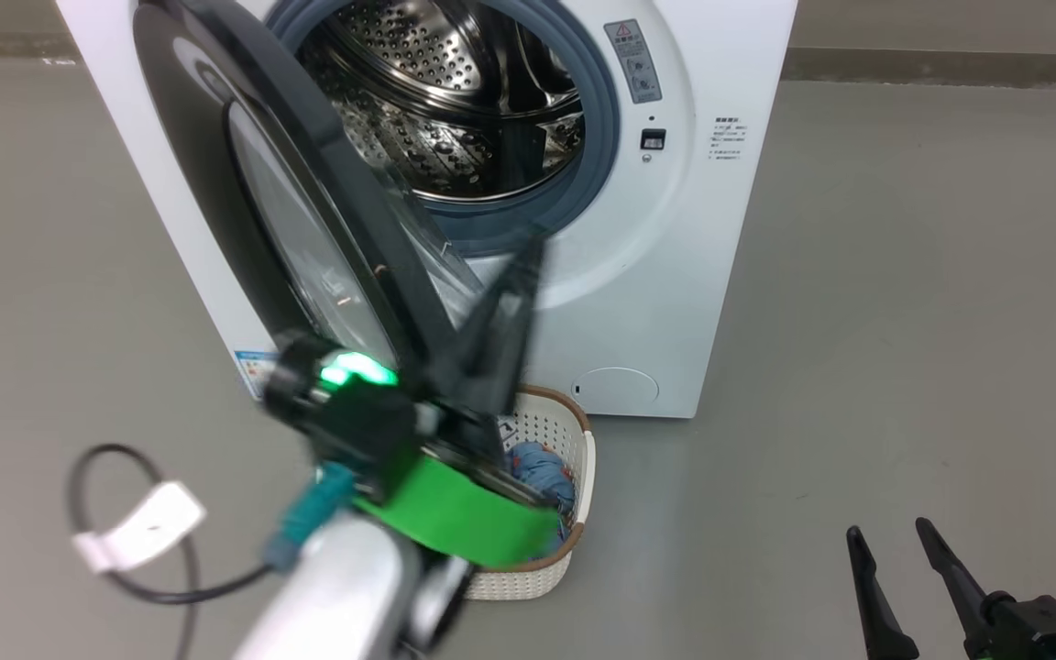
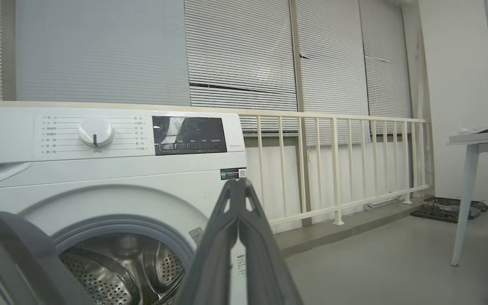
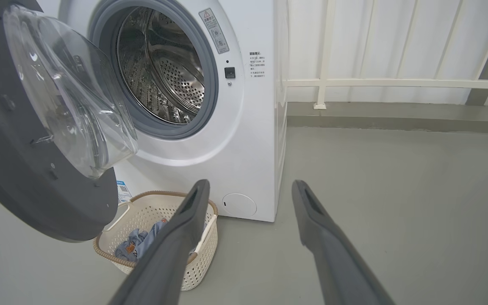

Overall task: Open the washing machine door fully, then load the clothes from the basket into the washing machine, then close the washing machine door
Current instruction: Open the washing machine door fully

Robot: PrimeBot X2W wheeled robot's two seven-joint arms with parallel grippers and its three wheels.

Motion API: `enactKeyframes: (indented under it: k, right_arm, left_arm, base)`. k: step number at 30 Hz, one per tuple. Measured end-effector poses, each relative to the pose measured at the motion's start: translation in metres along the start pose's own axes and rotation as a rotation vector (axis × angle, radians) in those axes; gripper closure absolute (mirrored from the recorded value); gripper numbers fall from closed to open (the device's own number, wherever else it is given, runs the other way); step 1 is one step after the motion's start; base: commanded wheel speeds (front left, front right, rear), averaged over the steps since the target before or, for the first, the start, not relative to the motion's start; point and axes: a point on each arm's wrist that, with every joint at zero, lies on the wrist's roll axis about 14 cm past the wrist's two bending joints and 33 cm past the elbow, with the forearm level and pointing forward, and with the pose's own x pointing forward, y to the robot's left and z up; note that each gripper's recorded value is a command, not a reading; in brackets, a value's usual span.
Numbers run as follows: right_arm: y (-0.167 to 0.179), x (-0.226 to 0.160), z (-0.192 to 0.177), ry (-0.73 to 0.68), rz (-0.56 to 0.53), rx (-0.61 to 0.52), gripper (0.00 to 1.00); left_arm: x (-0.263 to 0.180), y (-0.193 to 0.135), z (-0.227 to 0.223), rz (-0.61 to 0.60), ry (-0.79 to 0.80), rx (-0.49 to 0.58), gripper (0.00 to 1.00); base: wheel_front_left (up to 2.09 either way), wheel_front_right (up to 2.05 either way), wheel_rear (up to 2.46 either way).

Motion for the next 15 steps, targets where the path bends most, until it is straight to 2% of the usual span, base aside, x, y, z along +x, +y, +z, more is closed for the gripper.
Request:
enactKeyframes:
  k: [3, 6, 11, 15]
  right_arm:
    - [0.002, -0.001, -0.001, 0.002, 0.005, 0.002, 0.00]
    - [0.002, -0.003, -0.001, 0.003, 0.004, 0.003, 0.00]
    - [0.000, -0.005, -0.001, 0.003, -0.002, 0.003, 0.00]
    - [-0.001, -0.006, -0.003, 0.009, -0.008, 0.005, 0.00]
  left_arm:
    - [-0.004, -0.036, -0.022, -0.082, 0.091, -0.080, 1.00]
    - [-0.013, -0.056, -0.051, -0.118, 0.201, -0.128, 1.00]
    - [-0.027, -0.061, -0.090, -0.107, 0.347, -0.136, 1.00]
    - [-0.041, -0.052, -0.120, -0.057, 0.451, -0.132, 1.00]
  base:
    - [0.00, 0.00, 0.00]
    - [0.00, 0.00, 0.00]
    - [0.00, 0.00, 0.00]
    - [0.00, 0.00, 0.00]
